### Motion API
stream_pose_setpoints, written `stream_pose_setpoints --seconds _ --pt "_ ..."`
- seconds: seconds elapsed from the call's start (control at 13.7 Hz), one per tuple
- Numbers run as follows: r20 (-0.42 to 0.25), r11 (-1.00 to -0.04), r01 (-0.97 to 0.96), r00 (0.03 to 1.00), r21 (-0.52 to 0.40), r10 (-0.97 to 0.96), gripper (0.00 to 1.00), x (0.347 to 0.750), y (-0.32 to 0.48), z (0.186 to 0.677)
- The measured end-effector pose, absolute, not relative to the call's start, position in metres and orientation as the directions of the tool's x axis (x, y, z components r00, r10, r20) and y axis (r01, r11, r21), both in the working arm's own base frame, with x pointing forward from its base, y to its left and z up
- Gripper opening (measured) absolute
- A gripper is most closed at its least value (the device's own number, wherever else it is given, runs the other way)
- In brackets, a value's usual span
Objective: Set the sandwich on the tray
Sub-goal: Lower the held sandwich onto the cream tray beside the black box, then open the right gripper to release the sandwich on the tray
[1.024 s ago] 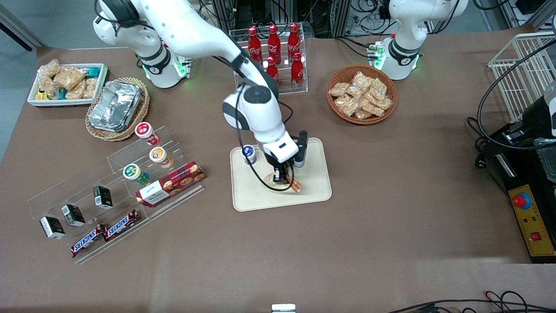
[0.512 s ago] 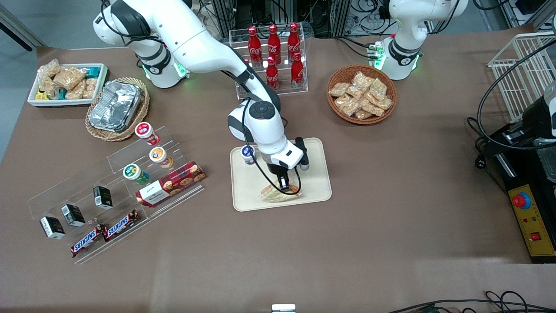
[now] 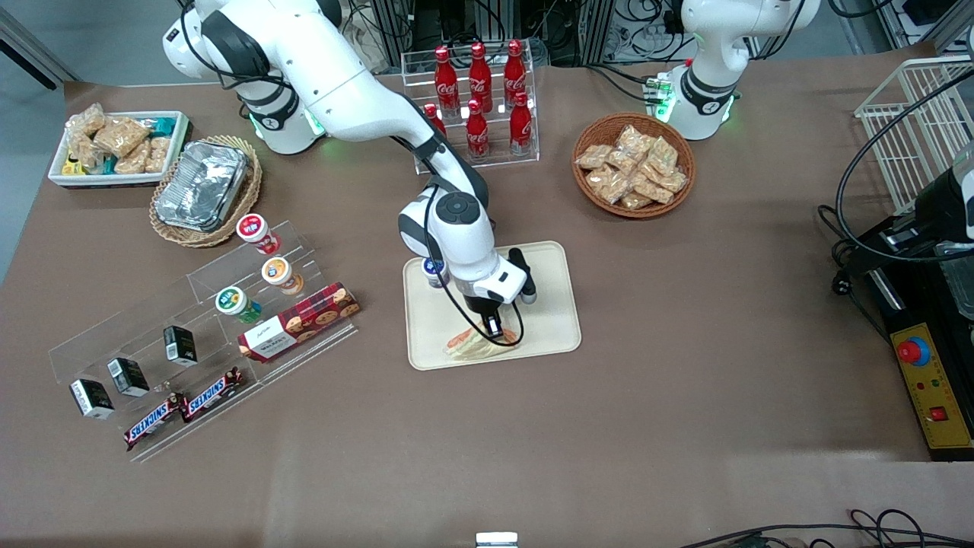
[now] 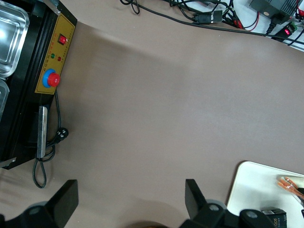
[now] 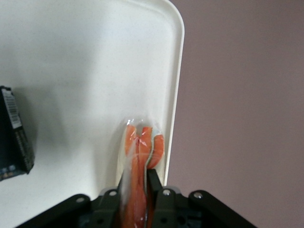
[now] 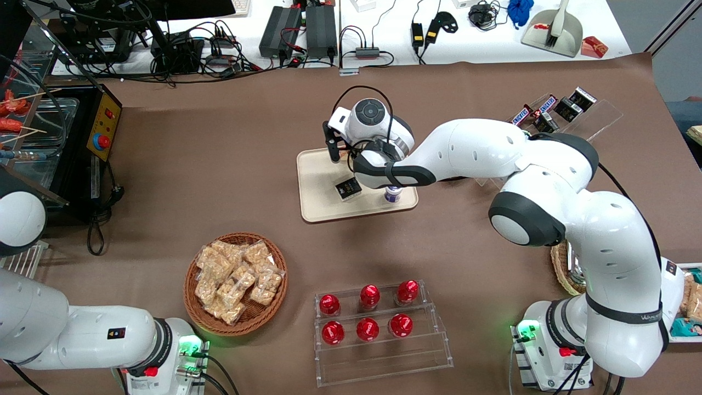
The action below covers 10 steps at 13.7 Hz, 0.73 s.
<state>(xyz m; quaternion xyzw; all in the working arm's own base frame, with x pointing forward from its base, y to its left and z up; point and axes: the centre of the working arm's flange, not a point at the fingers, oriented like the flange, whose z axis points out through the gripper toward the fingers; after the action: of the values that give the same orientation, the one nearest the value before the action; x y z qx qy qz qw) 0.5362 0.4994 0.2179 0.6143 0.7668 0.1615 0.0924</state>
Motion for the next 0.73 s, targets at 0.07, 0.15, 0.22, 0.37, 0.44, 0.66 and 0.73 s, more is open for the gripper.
stream_pose_setpoints --seconds 0.07,0.15,0.22,0.37,0.44,0.66,0.73 --pt "0.061 0.182 0.915 -0.218 0.361 0.974 0.31 0.536 0.499 0.218" --pt "0.062 0.176 0.916 -0.212 0.360 0.975 0.40 0.537 0.499 0.217" --pt "0.067 0.166 0.919 -0.203 0.359 0.977 0.51 0.537 0.498 0.218" --pt "0.122 0.087 0.935 -0.137 0.345 0.983 0.71 0.542 0.499 0.225" --pt "0.173 0.013 0.948 -0.072 0.319 0.982 0.82 0.544 0.498 0.230" --pt "0.288 -0.207 0.948 0.134 0.240 0.948 1.00 0.548 0.499 0.251" --pt "0.306 -0.286 0.935 0.215 0.208 0.927 1.00 0.549 0.498 0.261"
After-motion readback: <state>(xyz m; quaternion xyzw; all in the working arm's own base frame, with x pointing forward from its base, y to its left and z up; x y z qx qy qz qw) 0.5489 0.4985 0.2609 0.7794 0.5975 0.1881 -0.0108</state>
